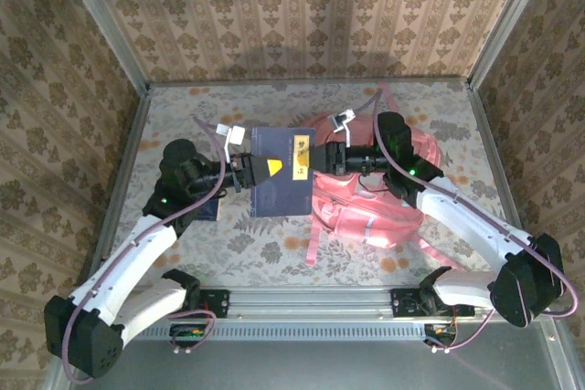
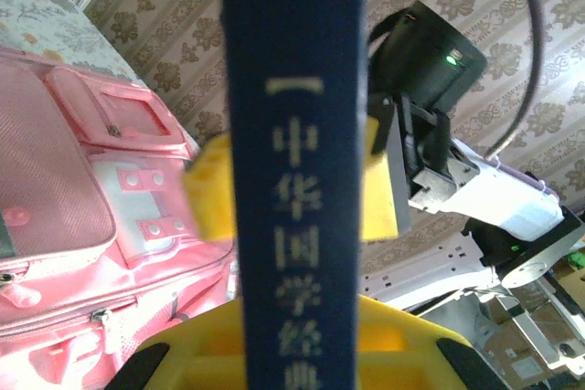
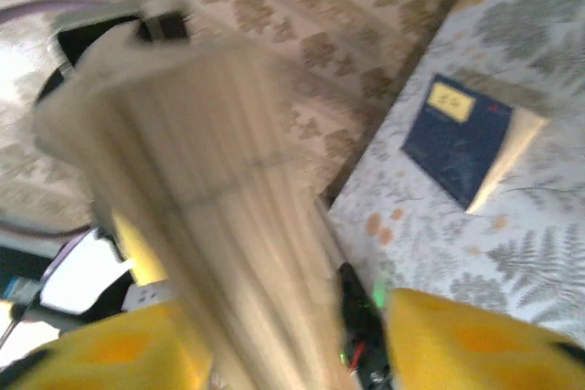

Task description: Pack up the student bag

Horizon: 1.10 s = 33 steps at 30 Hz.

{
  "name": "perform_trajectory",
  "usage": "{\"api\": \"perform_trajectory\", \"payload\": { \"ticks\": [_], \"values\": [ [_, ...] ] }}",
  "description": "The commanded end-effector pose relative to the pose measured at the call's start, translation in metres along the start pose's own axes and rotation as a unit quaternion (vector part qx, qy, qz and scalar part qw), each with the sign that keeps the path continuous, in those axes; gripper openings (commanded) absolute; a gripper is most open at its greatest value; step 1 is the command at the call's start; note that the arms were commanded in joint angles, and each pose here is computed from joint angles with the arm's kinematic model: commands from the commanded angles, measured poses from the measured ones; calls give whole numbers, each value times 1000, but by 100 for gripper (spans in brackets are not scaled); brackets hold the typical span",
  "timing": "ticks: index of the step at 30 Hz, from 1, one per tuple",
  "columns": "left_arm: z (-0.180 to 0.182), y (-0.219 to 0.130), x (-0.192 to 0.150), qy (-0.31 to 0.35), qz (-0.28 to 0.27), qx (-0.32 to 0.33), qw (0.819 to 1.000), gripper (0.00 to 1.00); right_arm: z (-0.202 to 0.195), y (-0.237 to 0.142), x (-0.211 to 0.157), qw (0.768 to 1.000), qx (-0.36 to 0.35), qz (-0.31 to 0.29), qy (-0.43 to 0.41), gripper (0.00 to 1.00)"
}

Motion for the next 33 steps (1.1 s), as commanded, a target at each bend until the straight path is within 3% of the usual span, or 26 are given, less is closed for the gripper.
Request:
{"api": "perform_trajectory", "payload": {
  "ticks": [1, 6, 11, 15, 22, 30, 33],
  "values": [
    [-33, -6, 23, 63, -18, -44, 997, 0, -2, -15, 9, 997, -56, -33, -31, 93],
    [-45, -7, 31, 74, -31, -73, 994, 0, 2, -15, 11, 1000, -11, -19, -17, 98],
    [-47, -1, 28, 72, -24, -87, 993, 0, 24, -4, 5, 996, 85, 38, -5, 97],
    [-41, 2, 26, 67, -21, -80, 994, 0, 40, 3, -10, 991, 106, 76, -28, 90],
    [-23, 4, 27, 52, -21, -45, 997, 0, 34, 1, -17, 992, 97, 76, -25, 58],
    [-11, 4, 26, 39, -20, -33, 999, 0, 29, -2, -17, 994, 97, 53, -23, 1],
    [-6, 3, 26, 31, -21, -19, 999, 3, 29, -3, -11, 995, 90, 31, -20, 0]
  ]
}}
Point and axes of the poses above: each hand's point on the last joint's axis, 136 mm out from that joint toward the fingers, its own y axis out along the fingers, its own z axis along the line the jaws close on, x = y × z, the point moved 4 cm from there along -y, back along the fingers, and after that the axes turned 15 degrees about y, right-handed, at the moved point
